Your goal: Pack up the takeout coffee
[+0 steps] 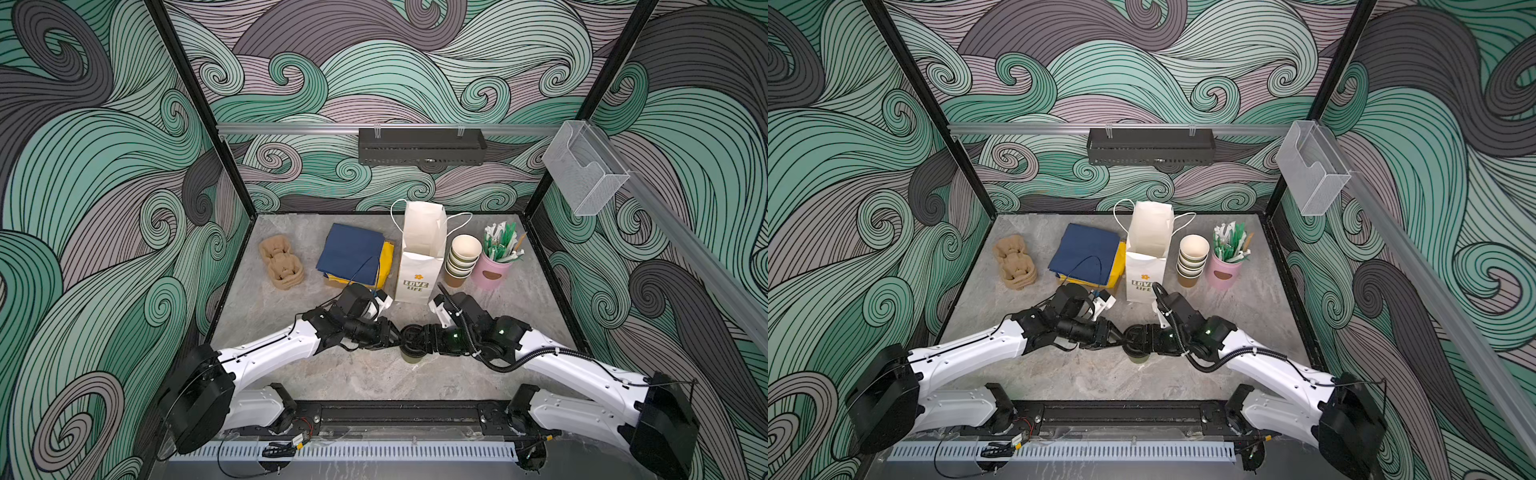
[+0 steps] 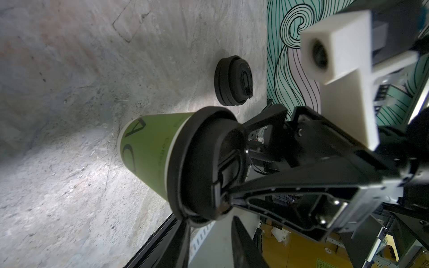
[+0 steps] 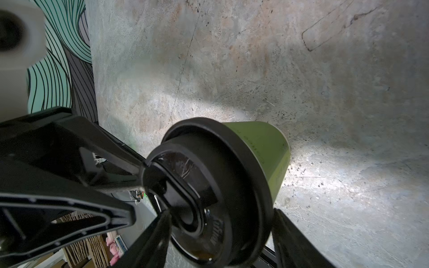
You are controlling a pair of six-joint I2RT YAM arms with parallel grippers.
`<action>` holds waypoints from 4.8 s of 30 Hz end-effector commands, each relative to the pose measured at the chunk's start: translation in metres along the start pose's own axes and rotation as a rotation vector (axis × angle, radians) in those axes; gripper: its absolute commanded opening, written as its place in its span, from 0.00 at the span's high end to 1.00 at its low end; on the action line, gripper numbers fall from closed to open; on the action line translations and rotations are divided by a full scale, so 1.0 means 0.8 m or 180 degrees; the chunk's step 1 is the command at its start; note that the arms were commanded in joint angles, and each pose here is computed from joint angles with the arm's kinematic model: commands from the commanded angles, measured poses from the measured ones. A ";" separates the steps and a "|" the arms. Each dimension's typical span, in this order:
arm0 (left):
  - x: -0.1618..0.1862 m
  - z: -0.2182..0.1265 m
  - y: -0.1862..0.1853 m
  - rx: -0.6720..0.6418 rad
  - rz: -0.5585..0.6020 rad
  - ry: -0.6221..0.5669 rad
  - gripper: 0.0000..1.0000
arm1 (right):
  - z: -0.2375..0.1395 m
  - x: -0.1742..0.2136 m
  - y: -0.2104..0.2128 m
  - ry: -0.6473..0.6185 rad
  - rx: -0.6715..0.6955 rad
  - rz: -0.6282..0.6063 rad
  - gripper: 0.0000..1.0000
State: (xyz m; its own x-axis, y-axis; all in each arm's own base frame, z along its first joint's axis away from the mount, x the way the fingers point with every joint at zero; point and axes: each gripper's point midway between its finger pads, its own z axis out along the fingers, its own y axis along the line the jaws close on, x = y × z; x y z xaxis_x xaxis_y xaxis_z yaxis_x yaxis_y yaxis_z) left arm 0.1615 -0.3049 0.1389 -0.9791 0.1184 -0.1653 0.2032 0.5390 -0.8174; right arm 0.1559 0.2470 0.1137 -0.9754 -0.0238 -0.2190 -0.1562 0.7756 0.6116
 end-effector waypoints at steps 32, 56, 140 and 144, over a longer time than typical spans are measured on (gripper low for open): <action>-0.021 0.013 0.019 -0.0548 0.0009 0.0157 0.49 | -0.033 0.021 -0.034 -0.0093 0.0238 -0.0005 0.50; -0.020 0.014 0.028 -0.0663 0.0003 0.0190 0.57 | -0.007 0.048 -0.097 0.0260 0.0895 0.0188 0.49; -0.086 -0.161 0.001 -0.0937 0.0333 -0.2187 0.23 | -0.190 -0.328 -0.153 -0.1855 0.1789 0.0966 0.86; -0.086 -0.161 0.001 -0.0941 0.0330 -0.2190 0.23 | -0.191 -0.327 -0.150 -0.1861 0.1773 0.0958 0.93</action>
State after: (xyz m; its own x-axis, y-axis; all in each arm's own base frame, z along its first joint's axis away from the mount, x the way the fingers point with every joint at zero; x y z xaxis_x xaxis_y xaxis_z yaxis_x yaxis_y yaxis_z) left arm 0.2300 -0.2093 0.2232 -0.7188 -0.3105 -0.6219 0.2102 0.7557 -0.6203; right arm 0.4045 0.0654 0.2078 -0.7160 0.4360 -0.5451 0.3396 0.8999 0.2737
